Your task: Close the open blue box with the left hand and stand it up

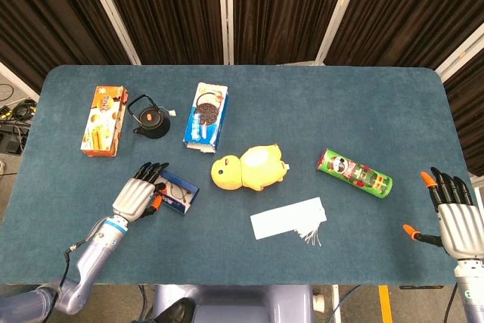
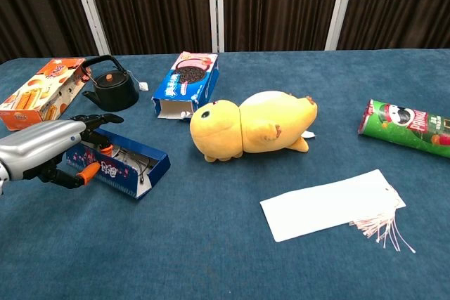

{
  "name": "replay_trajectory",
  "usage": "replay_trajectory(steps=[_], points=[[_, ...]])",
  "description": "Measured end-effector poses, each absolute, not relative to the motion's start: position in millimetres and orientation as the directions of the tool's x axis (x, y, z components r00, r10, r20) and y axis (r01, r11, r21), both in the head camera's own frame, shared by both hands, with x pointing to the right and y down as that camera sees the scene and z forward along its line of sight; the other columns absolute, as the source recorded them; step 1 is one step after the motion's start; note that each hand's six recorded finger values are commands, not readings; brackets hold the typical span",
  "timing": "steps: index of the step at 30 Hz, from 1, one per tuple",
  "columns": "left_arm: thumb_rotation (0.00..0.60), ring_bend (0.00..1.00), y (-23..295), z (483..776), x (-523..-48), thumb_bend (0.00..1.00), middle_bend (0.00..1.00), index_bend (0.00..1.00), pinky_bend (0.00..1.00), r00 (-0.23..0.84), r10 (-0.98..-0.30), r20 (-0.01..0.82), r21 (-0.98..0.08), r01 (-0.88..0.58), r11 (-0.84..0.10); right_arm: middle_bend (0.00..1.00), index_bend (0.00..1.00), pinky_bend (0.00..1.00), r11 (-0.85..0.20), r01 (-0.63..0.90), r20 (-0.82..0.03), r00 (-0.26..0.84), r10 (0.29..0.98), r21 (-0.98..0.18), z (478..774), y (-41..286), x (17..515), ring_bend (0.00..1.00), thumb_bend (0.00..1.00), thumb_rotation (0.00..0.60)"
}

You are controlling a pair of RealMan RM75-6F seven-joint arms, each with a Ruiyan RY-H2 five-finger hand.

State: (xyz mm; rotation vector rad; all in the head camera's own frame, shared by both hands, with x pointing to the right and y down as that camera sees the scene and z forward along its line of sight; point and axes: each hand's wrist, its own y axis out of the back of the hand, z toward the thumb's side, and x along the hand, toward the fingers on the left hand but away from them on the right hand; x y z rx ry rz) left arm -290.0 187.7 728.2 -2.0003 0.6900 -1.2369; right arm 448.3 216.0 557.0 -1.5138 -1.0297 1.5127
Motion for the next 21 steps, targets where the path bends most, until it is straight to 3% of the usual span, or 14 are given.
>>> replay_trajectory(steps=[8,16,21], points=[[0.6,0.0,197,700,-296,0.6,0.0,0.66,0.0,0.415,-0.708,0.572,-0.751,-0.08,-0.655,0.0,0.0,0.0,-0.395,0.037,-0.395,-0.017,0.918,-0.918,556,217,447,0.0,0.0,0.6],[0.6,0.0,204,675,-311,0.6,0.0,0.66,0.0,0.346,-0.626,0.699,-0.665,-0.009,-0.747,0.0,0.0,0.0,-0.398,0.034,-0.399,-0.017,0.917,-0.917,557,217,447,0.0,0.0,0.6],[0.6,0.0,198,678,-303,0.6,0.0,0.66,0.0,0.355,-0.627,0.694,-0.667,-0.012,-0.745,0.0,0.0,0.0,-0.4,0.032,-0.4,-0.019,0.916,-0.916,559,216,447,0.0,0.0,0.6]])
